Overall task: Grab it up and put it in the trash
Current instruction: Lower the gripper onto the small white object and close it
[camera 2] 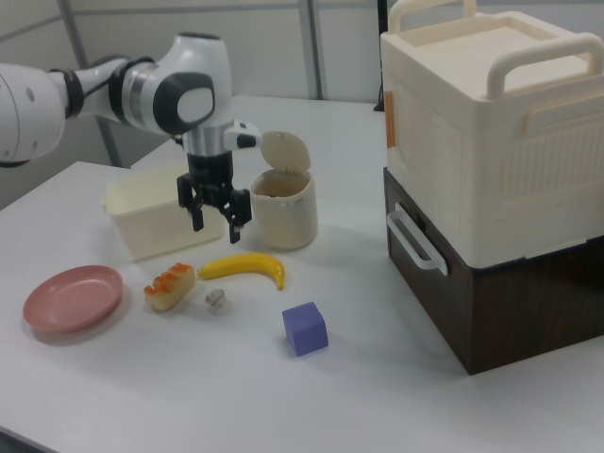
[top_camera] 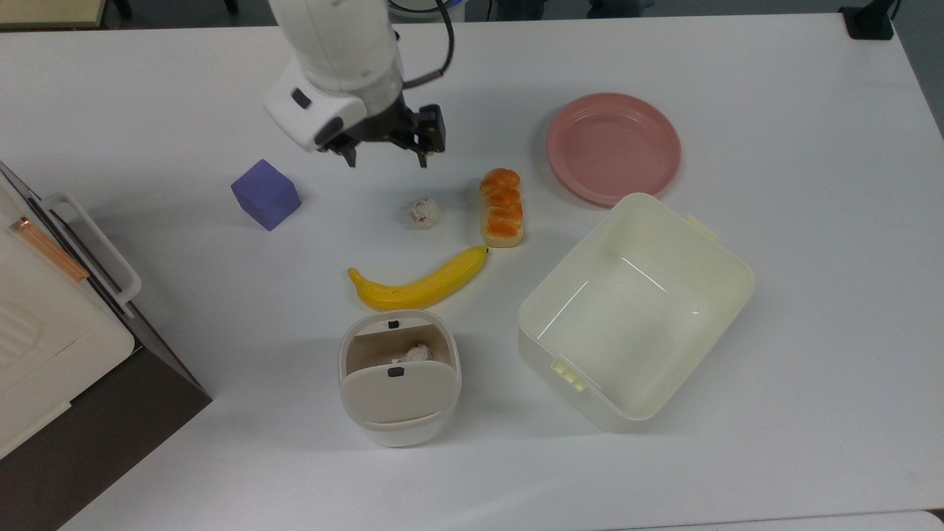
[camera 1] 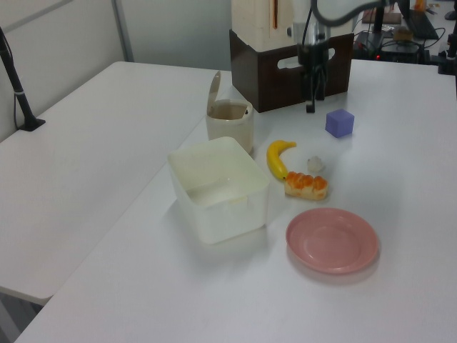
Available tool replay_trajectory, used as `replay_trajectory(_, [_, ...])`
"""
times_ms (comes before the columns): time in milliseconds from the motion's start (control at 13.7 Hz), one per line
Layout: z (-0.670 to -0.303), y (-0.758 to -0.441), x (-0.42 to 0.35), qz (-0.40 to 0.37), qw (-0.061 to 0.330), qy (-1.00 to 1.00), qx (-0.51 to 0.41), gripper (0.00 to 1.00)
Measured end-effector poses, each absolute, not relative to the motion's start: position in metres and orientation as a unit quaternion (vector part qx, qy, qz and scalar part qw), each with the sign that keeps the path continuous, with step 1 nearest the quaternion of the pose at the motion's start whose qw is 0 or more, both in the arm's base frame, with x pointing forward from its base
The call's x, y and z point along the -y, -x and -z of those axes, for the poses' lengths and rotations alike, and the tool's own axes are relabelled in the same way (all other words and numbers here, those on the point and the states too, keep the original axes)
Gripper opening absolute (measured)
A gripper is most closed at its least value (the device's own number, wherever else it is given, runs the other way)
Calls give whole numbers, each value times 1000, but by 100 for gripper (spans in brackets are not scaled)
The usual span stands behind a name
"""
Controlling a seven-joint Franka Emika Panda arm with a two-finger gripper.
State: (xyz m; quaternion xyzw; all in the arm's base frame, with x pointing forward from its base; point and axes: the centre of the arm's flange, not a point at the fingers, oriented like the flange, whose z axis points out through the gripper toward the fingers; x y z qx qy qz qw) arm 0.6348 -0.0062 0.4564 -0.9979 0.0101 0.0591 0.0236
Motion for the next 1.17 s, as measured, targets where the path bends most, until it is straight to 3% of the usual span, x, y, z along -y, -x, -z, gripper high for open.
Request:
replay_trajectory(804, [-340, -609, -45, -22, 17, 999, 23, 91])
replay_trajectory(1169, [-325, -608, -30, -1, 15, 1000, 9, 89])
